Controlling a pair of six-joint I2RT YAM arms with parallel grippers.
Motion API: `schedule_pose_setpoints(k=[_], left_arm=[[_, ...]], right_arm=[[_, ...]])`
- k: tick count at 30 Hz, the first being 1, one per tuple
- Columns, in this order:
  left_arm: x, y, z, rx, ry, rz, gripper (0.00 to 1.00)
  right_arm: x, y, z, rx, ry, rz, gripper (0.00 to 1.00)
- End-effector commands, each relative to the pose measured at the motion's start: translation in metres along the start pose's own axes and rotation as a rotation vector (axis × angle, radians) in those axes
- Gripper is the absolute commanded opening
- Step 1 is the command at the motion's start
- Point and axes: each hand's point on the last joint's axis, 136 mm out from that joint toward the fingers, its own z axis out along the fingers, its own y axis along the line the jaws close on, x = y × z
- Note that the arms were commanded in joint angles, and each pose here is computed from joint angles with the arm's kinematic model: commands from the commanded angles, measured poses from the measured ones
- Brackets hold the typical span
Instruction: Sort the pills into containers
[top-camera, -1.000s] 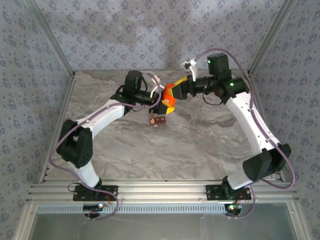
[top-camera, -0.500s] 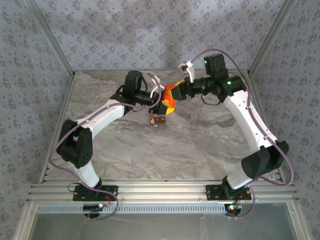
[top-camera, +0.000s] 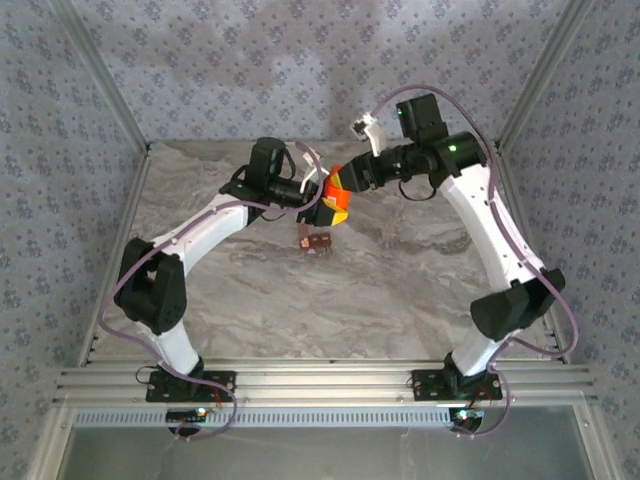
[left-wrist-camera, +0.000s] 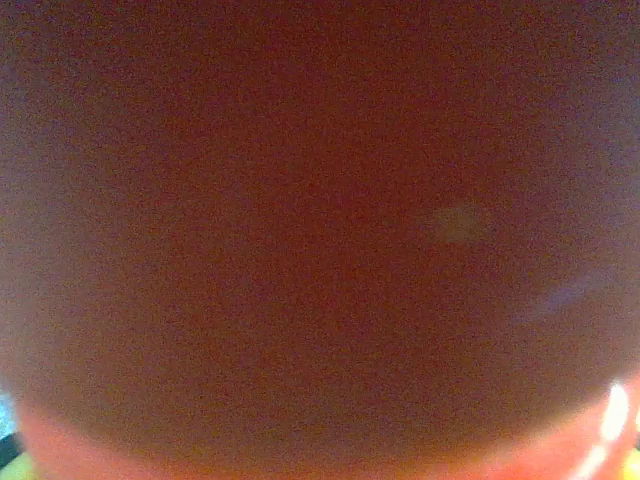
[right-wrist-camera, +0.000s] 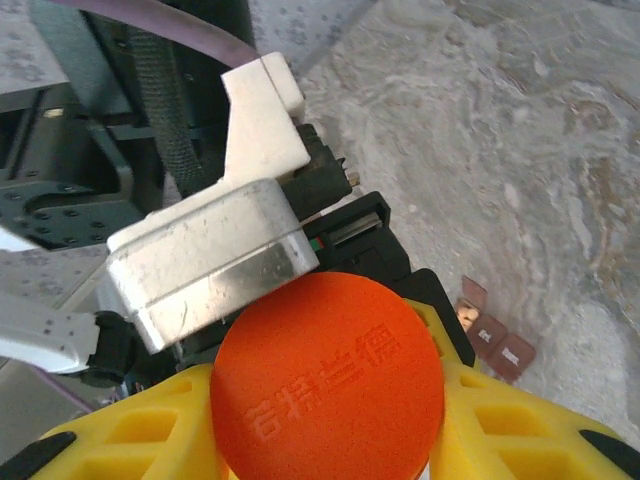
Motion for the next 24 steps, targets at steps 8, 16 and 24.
schedule_pose_setpoints(k=[8,16,24], left_arm=[[-0.015,0.009,0.004,-0.047,-0.023,0.076,0.0],[-0.017,0.014,0.001,-0.066,-0.043,0.065,0.0],[-0.018,0.015,-0.003,-0.07,-0.046,0.071,0.0]], right_arm=[[0.044,-0.026,0.049,0.21,0.17,0.217,0.31],[0.035,-0.005,0.058,0.123,0.073,0.225,0.42],[0.026,0.017,0.011,-0.055,-0.011,0.033,0.83]])
